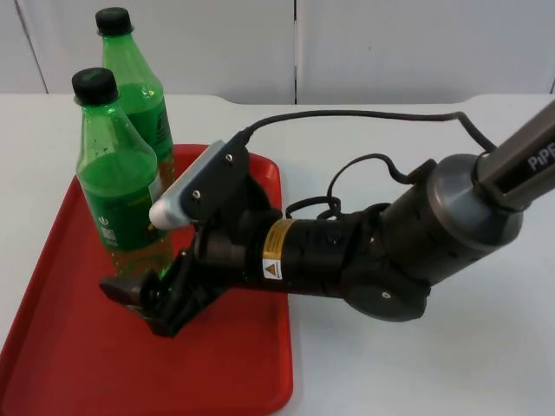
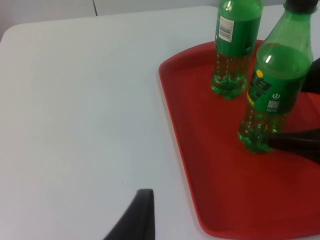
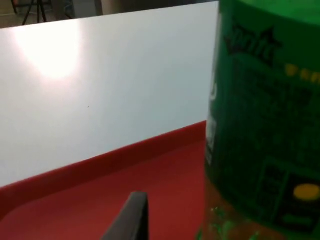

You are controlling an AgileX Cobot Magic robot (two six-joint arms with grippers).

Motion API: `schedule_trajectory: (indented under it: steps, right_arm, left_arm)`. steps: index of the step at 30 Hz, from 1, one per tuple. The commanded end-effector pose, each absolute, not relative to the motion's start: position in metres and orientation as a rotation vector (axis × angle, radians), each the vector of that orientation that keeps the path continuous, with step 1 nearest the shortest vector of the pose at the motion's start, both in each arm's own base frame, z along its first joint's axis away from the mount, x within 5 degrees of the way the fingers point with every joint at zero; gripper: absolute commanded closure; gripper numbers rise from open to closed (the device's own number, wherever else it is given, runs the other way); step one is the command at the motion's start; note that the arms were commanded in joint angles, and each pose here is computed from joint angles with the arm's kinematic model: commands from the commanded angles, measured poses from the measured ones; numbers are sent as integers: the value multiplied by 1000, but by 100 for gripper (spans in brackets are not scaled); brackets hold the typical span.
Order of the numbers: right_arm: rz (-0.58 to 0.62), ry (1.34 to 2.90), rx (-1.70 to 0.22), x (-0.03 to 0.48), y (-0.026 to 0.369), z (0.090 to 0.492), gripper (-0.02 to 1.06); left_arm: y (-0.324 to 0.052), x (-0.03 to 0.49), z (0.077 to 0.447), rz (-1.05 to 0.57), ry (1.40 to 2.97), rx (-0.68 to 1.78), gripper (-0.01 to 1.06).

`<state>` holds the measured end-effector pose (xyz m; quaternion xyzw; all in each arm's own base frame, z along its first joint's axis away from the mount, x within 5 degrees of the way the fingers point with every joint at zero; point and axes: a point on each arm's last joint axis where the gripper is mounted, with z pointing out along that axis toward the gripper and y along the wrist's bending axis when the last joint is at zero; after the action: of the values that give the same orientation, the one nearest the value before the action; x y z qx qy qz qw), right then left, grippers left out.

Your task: Place the bottle upright on the tray.

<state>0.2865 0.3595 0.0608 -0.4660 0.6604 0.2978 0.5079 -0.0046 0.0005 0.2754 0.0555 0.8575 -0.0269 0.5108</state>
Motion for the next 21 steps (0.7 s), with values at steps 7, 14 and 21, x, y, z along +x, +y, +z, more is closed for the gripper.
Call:
schedule_trajectory:
  steps: [7,14,21]
  right_arm:
    - [539,1771,-1193,290,351,95,-1]
    - [447,2082,-1019,289,333,131,-1]
    - [210,2333,-961,284,307,145,-1]
  left_arm:
    - [0,-5,274,-74,2062,130,0]
    - [0,-5,274,-74,2062,130,0]
    - [0,-5,274,-74,2062,130,0]
